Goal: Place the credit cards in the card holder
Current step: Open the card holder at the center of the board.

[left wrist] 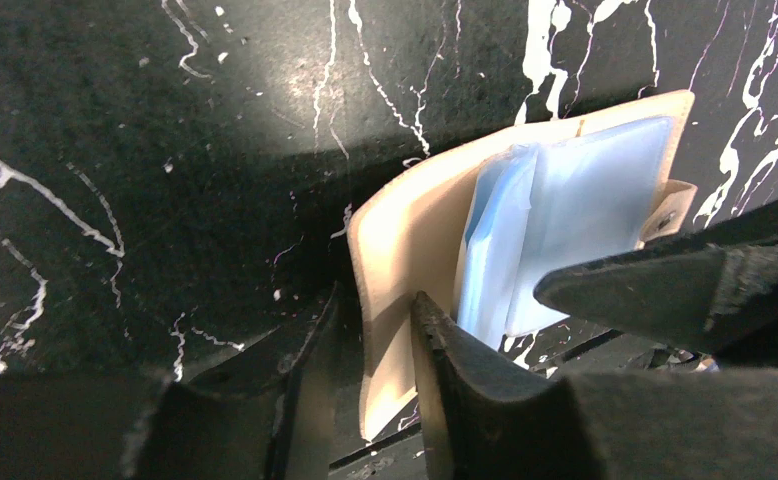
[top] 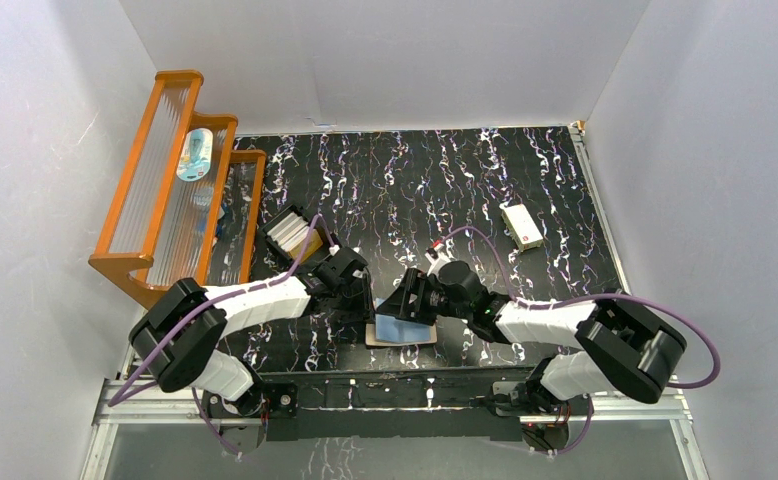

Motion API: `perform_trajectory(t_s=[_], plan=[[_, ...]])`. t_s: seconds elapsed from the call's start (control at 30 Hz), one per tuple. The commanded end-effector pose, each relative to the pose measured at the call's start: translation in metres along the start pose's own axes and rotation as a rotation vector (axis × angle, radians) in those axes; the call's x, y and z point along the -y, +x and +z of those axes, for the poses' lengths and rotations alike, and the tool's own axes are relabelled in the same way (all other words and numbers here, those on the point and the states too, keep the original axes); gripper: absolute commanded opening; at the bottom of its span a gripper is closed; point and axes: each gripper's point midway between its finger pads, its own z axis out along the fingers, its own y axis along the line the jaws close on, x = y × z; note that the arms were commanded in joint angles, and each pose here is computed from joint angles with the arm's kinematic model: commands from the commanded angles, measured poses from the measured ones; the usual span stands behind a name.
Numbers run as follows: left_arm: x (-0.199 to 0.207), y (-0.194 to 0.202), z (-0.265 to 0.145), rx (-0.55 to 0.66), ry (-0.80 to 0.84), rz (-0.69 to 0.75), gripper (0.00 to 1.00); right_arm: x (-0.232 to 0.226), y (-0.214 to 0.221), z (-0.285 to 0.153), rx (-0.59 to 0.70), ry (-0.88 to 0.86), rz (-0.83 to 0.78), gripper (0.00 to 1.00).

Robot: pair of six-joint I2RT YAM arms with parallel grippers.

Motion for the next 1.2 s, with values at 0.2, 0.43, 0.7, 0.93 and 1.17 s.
perform_trajectory(t_s=[0.2, 0.43, 0.7, 0.93, 1.17], plan=[[0.002, -0.018, -0.042, 0.096, -0.057, -0.030, 0.38, -0.008, -0.001, 0.008, -0.003, -0.048, -0.016, 0.66], [-0.002, -0.049, -0.074, 0.215, -0.160, 0.032, 0.43, 0.003, -0.006, 0.013, -0.005, 0.070, -0.029, 0.44], [-0.062, -0.080, -0.117, 0.342, -0.488, -0.037, 0.49, 0.022, -0.004, 0.026, -0.039, 0.214, -0.127, 0.38], [-0.114, -0.098, -0.142, 0.390, -0.578, -0.148, 0.47, 0.033, 0.000, 0.029, -0.046, 0.315, -0.223, 0.35], [-0.132, -0.124, -0.141, 0.460, -0.562, -0.230, 0.47, -0.023, -0.014, 0.022, 0.003, 0.104, -0.369, 0.40]])
